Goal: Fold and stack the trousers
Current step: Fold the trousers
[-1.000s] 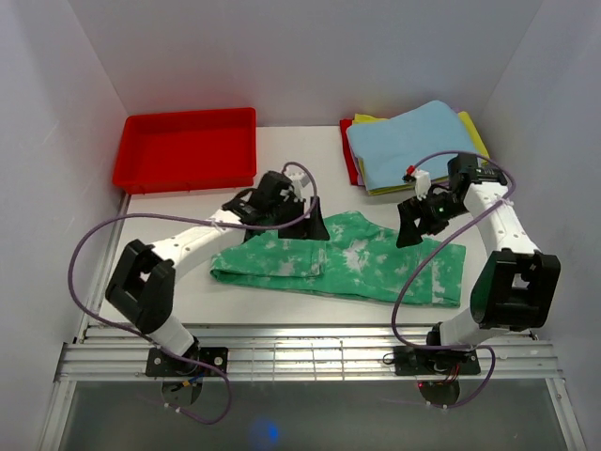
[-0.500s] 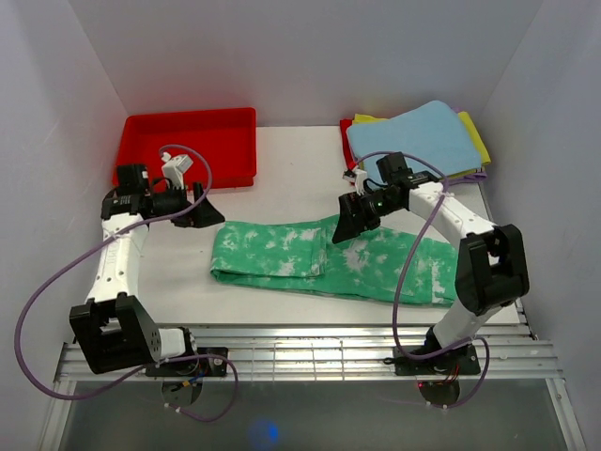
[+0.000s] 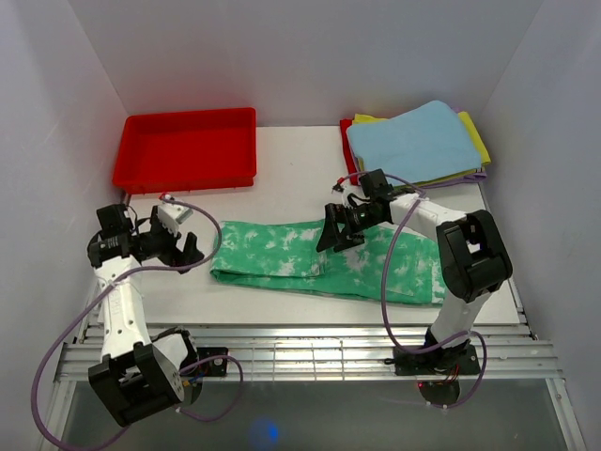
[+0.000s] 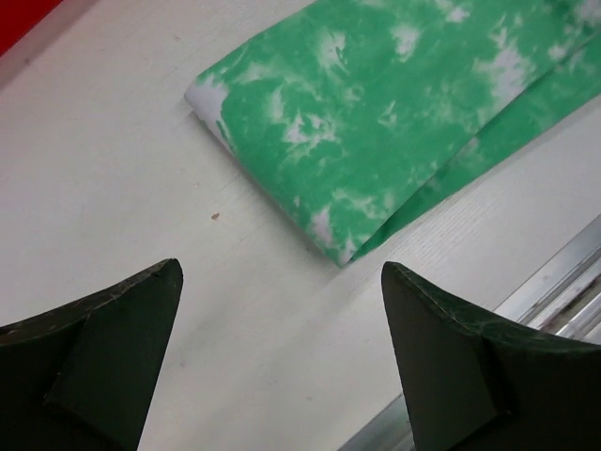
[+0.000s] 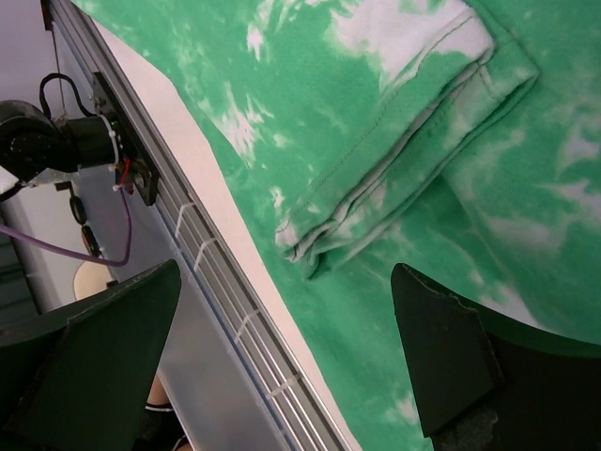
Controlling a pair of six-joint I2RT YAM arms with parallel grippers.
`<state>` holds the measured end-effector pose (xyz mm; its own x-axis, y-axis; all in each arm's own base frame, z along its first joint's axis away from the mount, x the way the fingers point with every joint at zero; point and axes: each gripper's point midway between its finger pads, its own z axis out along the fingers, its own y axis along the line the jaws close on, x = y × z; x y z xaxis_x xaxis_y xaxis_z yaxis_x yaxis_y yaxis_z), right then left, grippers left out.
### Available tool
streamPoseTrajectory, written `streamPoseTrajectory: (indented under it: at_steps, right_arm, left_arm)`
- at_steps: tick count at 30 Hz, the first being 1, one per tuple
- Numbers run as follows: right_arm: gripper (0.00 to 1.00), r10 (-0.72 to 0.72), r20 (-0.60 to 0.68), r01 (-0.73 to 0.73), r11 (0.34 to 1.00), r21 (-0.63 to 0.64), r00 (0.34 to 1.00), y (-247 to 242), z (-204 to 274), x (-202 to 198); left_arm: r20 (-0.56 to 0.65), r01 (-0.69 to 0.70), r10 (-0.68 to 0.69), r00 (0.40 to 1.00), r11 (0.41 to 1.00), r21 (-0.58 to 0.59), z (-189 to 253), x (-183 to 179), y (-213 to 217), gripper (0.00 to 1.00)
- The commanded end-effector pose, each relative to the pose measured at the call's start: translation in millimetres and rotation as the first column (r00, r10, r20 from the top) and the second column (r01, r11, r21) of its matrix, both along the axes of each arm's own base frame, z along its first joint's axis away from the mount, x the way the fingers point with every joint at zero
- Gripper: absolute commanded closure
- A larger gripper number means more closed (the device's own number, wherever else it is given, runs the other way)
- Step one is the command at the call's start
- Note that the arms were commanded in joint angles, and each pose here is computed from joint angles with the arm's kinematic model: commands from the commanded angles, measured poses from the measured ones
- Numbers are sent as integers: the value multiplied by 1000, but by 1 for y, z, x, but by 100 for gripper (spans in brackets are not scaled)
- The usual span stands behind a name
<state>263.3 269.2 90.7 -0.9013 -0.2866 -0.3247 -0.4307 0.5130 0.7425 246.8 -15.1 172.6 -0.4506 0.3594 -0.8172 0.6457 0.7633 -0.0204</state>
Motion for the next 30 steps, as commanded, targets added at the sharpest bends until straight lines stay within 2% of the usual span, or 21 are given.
streamPoseTrajectory:
  at_steps: [1,2,4,5,9,11,13,14,16,18,19,22,24,26,30]
  right_arm:
    - [1,-25,-46,27,999,31,999,10,-5,-4]
    - [0,-16,-60,17,1000,26,998,12,-11,-10]
    - [0,-7,-67,9,1000,28,998,16,-15,-10]
    - [5,-1,-76,3,1000,26,997,20,-18,-9]
    - [11,0,-115,4,999,32,993,27,-31,-3]
    - [18,-1,-141,5,1000,29,990,28,-42,-3]
    - [21,5,-173,0,1000,31,985,30,-54,-4]
    - [25,5,-175,1,999,33,985,31,-55,-1]
    - [29,1,-185,4,999,31,983,32,-61,0]
    - [30,4,-199,5,999,43,980,34,-62,1]
    - [30,4,-203,5,999,45,979,35,-62,2]
    - [33,5,-206,4,999,44,979,35,-64,1]
    - [39,6,-209,3,999,44,978,35,-65,0]
    - [47,4,-213,5,999,42,977,34,-67,1]
    - [68,6,-220,4,999,46,976,36,-67,2]
  left_arm:
    - [76,187,-203,976,965,182,-25,-13,2,2]
    - [83,197,-223,971,951,239,-32,-11,8,2]
    - [37,237,-254,966,938,254,-54,-21,6,2]
    - [29,250,-266,963,933,259,-60,-24,5,2]
    - [30,279,-295,955,929,244,-79,-31,-6,2]
    - [85,281,-313,946,921,272,-79,-23,-11,2]
    - [76,268,-299,951,924,274,-95,-26,-16,2]
    - [132,278,-332,934,906,318,-93,-15,-22,2]
    - [130,248,-307,943,906,344,-108,-14,-23,2]
    - [199,238,-329,923,895,377,-104,0,-30,2]
    - [199,196,-289,936,901,387,-106,5,-26,2]
    - [289,108,-248,925,899,425,-101,28,-23,2]
    - [317,36,-195,928,895,445,-103,33,-14,2]
    - [400,-46,-167,901,881,471,-89,45,-5,2]
    - [432,-58,-179,884,874,482,-86,41,-4,2]
